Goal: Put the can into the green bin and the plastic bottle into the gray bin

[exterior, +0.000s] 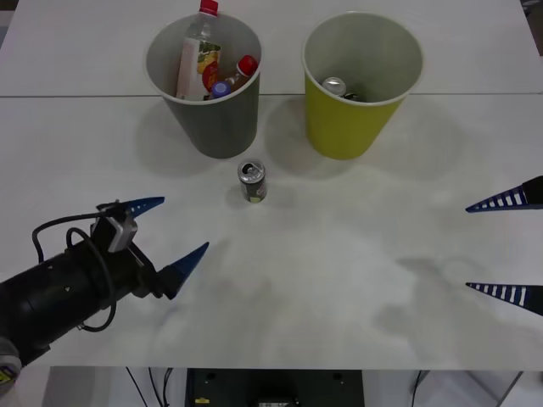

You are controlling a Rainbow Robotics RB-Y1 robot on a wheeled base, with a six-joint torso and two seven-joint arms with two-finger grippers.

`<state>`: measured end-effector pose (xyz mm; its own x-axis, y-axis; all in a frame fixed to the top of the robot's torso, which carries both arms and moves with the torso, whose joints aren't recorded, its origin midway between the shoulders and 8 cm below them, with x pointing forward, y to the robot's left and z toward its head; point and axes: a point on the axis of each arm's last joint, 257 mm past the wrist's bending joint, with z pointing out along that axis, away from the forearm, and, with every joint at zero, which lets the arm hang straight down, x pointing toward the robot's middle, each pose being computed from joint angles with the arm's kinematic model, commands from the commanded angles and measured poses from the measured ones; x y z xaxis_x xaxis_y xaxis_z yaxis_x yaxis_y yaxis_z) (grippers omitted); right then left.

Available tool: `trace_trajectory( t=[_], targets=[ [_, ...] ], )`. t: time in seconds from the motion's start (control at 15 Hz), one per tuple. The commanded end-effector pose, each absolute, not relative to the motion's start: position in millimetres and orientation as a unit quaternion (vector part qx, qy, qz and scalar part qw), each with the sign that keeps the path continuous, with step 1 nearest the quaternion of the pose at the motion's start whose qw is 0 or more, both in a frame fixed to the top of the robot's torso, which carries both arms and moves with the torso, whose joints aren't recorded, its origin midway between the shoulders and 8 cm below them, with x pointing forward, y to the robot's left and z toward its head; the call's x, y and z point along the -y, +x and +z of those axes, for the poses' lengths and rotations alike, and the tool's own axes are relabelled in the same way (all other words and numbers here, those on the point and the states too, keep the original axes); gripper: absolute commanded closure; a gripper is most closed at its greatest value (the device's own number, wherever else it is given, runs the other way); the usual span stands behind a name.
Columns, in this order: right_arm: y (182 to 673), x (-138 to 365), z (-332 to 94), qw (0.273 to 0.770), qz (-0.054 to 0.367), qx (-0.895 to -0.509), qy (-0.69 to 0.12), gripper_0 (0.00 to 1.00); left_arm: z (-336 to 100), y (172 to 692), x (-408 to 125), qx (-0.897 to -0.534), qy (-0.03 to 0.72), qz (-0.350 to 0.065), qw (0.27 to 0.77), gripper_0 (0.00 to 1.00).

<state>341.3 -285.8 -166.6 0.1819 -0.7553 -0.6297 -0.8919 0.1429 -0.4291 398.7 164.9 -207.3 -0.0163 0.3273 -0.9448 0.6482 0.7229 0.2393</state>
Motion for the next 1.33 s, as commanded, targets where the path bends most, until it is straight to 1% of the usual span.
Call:
trace_trajectory(
  t=[0.07, 0.33, 0.8, 1.0, 1.33],
  targets=[
    [341, 286, -167, 0.411, 0.083, -0.634, -0.649, 0.0, -223, 410, -154, -0.678, 0.338, -0.144, 0.637, 0.0],
    [341, 286, -167, 0.411, 0.083, -0.634, -0.649, 0.0, -235, 421, -138, -0.661, 0.323, -0.157, 0.659, 0.0],
    [341, 286, -167, 0.411, 0.083, -0.634, -0.649, 0.0, -250, 446, -109, -0.647, 0.292, -0.167, 0.684, 0.0],
    [341, 286, -167, 0.411, 0.083, -0.634, -0.649, 0.0, -256, 456, -99, -0.648, 0.282, -0.168, 0.688, 0.0],
    [341, 286, -167, 0.411, 0.083, -0.634, -0.649, 0.0, -262, 483, -84, -0.645, 0.27, -0.158, 0.697, 0.0]
  ],
)
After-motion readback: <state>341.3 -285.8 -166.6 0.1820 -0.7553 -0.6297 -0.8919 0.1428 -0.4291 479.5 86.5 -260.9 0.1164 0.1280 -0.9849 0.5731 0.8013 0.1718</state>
